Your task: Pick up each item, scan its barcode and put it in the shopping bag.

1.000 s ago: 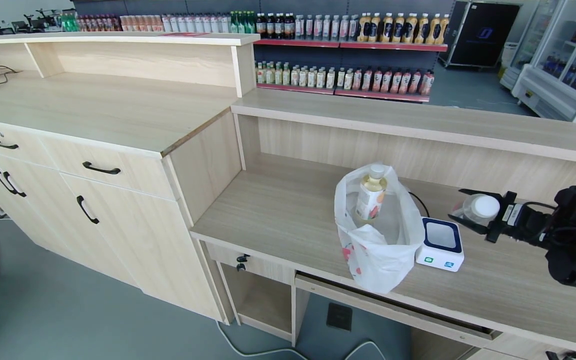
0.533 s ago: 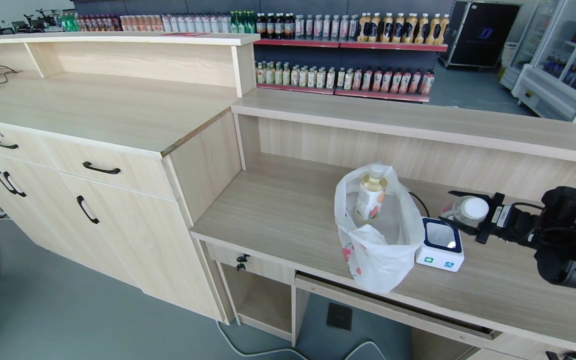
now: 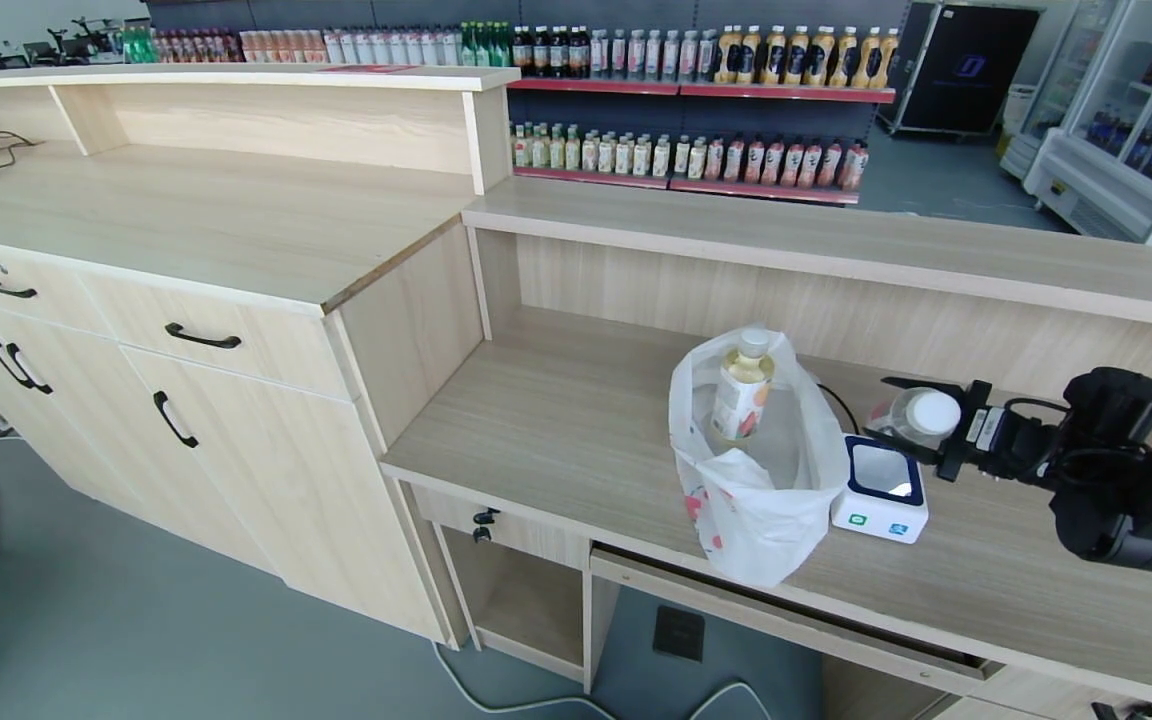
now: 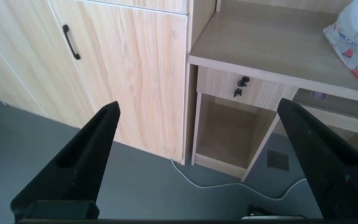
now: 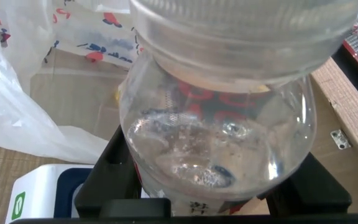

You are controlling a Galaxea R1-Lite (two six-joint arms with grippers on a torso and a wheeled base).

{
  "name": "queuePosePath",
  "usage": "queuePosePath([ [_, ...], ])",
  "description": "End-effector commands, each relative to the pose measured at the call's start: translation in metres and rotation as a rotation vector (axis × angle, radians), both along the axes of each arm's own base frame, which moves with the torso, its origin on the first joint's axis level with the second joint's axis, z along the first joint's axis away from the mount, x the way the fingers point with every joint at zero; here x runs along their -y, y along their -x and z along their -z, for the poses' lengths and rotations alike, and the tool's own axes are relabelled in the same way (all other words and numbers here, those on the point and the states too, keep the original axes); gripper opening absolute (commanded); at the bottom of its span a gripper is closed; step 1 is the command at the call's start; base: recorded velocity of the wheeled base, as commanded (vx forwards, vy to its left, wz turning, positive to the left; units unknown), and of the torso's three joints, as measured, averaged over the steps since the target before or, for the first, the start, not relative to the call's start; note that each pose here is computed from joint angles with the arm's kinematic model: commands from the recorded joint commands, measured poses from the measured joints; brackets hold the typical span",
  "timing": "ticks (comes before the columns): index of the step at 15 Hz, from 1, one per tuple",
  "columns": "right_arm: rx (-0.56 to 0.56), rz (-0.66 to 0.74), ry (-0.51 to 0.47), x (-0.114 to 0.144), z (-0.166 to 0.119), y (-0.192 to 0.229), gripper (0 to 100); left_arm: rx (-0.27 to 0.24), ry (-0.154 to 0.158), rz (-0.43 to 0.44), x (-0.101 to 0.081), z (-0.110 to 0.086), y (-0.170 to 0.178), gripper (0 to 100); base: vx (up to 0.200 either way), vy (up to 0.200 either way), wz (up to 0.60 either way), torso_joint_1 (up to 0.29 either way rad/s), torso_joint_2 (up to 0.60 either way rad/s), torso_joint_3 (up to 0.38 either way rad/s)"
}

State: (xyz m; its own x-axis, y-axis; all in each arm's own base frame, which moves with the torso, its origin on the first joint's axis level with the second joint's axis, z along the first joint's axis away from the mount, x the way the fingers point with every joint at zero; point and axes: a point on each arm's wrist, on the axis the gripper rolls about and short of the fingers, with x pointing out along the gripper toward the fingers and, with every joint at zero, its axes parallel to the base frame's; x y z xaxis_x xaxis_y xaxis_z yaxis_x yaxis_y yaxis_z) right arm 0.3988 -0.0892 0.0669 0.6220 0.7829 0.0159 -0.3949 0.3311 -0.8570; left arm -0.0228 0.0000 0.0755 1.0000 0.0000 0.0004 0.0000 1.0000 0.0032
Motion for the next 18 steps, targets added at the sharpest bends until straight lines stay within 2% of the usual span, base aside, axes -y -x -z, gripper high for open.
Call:
queuePosePath([
  [1, 0.000, -0.006, 0.000, -0.002, 0.002, -0.001, 0, 0.000, 0.000, 0.000, 0.000, 0.000, 0.000, 100, 0.000, 0.000, 0.00, 0.000, 0.00, 0.000],
  [9, 0.021, -0.014, 0.004, -0.004, -0.004, -0.007, 0, 0.000, 0.000, 0.000, 0.000, 0.000, 0.000, 100, 0.000, 0.000, 0.00, 0.000, 0.00, 0.000],
  [11, 0.021, -0.023, -0.015, -0.008, -0.018, -0.007, 0, 0.000, 0.000, 0.000, 0.000, 0.000, 0.000, 100, 0.000, 0.000, 0.00, 0.000, 0.00, 0.000],
  [12, 0.007, -0.024, -0.046, -0.009, -0.035, -0.003, 0, 0.000, 0.000, 0.000, 0.000, 0.000, 0.000, 100, 0.000, 0.000, 0.00, 0.000, 0.00, 0.000],
  [13, -0.038, -0.029, -0.103, -0.010, -0.059, 0.006, 0, 0.000, 0.000, 0.000, 0.000, 0.000, 0.000, 100, 0.000, 0.000, 0.00, 0.000, 0.00, 0.000],
  [15, -0.222, 0.041, -0.290, -0.002, -0.109, 0.050, 0, 0.000, 0.000, 0.002, 0.000, 0.000, 0.000, 100, 0.000, 0.000, 0.00, 0.000, 0.00, 0.000],
  [18, -0.362, 0.319, -0.557, 0.005, -0.136, 0.112, 0, 0.000, 0.000, 0.000, 0.000, 0.000, 0.000, 100, 0.000, 0.000, 0.00, 0.000, 0.00, 0.000],
])
